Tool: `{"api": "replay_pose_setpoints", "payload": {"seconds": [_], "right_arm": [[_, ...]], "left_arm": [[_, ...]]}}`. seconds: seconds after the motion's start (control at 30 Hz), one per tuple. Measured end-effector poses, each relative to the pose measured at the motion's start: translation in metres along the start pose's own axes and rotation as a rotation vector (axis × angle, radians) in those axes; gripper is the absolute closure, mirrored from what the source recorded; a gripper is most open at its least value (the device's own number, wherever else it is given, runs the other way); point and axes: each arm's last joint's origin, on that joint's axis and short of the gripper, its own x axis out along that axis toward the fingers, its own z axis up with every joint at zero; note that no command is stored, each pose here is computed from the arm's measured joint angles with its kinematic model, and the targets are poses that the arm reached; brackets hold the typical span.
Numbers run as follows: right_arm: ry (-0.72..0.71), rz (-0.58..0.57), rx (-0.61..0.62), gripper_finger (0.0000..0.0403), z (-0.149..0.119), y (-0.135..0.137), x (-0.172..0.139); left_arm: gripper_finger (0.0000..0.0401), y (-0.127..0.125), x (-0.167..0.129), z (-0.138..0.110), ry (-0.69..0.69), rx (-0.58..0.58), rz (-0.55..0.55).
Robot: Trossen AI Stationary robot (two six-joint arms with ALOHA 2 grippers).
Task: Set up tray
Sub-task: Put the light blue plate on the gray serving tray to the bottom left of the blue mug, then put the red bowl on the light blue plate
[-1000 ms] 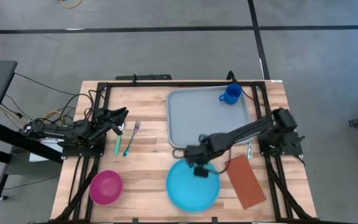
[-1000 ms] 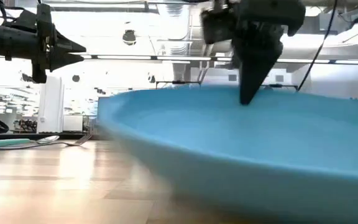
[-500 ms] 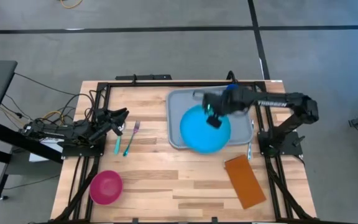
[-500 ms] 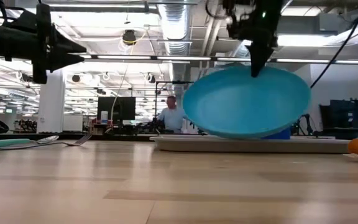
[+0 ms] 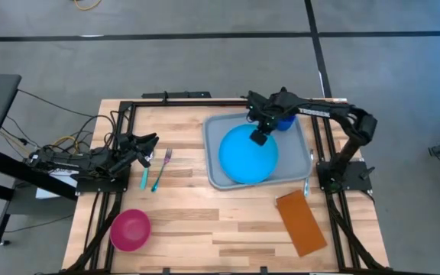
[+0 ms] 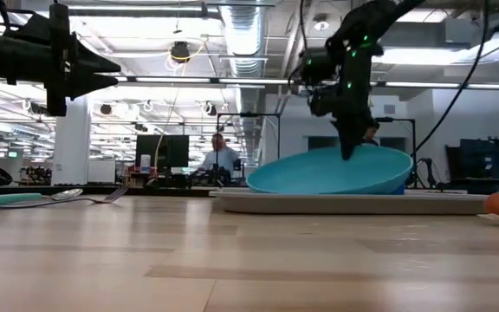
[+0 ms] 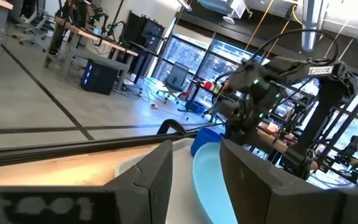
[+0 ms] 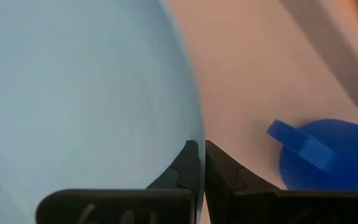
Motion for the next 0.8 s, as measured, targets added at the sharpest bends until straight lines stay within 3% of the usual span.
{"api": "replay_pose_setpoints", "payload": {"seconds": [0.2,0.37,0.8], "right_arm": [[0.064,-0.004,-0.018,0.0394,0.007,0.001,0.027],[0.095,-0.011,-0.034,0.0364,0.009,0.002,0.04],[0.076,-0.01,-0.068,0.028,0.012,0.003,0.03]], "left_arm": [[0.0278,0.0,0.0,0.0,0.0,0.0,0.0],[0.0278,0.0,0.0,0.0,0.0,0.0,0.001],[0.0278,0.0,0.0,0.0,0.002,0.002,0.001]]}}
